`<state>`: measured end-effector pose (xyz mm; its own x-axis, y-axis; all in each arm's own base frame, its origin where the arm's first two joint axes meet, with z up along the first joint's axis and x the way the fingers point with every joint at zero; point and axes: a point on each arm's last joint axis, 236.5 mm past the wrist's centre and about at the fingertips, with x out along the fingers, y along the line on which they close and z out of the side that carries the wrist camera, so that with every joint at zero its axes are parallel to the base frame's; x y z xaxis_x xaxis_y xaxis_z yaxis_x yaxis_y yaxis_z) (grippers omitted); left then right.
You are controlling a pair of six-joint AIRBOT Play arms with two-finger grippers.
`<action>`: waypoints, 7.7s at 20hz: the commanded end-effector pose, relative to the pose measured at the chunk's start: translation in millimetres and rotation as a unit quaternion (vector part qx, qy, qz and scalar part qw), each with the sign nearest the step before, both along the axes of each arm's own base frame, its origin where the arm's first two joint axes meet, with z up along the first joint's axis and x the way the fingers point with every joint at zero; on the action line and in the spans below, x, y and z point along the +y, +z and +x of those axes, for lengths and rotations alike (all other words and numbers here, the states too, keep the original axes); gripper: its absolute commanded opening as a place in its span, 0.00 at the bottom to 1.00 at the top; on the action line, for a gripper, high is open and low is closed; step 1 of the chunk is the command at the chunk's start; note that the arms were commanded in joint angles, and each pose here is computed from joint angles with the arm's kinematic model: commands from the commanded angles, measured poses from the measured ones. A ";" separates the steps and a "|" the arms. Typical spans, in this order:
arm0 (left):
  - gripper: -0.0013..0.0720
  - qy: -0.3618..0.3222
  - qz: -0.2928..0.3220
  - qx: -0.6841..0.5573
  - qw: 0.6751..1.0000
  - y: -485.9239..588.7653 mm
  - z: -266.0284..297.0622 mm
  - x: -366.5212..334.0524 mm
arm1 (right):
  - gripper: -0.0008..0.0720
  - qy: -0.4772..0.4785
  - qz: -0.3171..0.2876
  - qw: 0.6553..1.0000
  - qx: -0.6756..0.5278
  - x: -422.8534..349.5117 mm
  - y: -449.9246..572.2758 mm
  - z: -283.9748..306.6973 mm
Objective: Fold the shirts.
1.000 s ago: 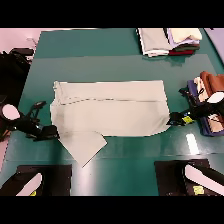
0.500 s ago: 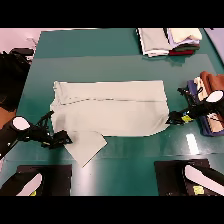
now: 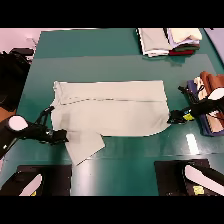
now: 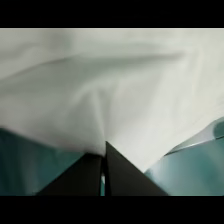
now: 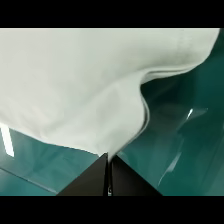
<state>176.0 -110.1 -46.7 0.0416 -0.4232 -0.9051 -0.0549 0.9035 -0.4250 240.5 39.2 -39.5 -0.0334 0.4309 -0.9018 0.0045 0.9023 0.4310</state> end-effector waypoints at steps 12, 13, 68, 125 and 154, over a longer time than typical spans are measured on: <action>0.05 0.001 0.081 -0.121 0.989 75.5 13.8 37.6 | 0.03 0.008 -0.131 0.986 -0.107 -40.1 72.6 7.8; 0.05 -0.008 0.085 -0.127 0.988 75.5 28.0 37.9 | 0.03 0.017 -0.130 0.985 -0.111 -36.8 75.1 19.4; 0.05 -0.143 -0.060 -0.166 0.974 -14.9 239.6 -255.2 | 0.03 0.071 0.107 0.946 -0.297 99.7 221.8 192.1; 0.05 0.019 0.049 -0.479 0.876 341.9 234.5 4.0 | 0.03 0.158 0.206 0.955 -0.146 352.5 3.8 185.6; 0.05 0.004 -0.052 -0.455 0.889 348.8 217.0 -36.7 | 0.03 -0.325 -0.093 0.822 -0.459 -300.1 281.8 234.0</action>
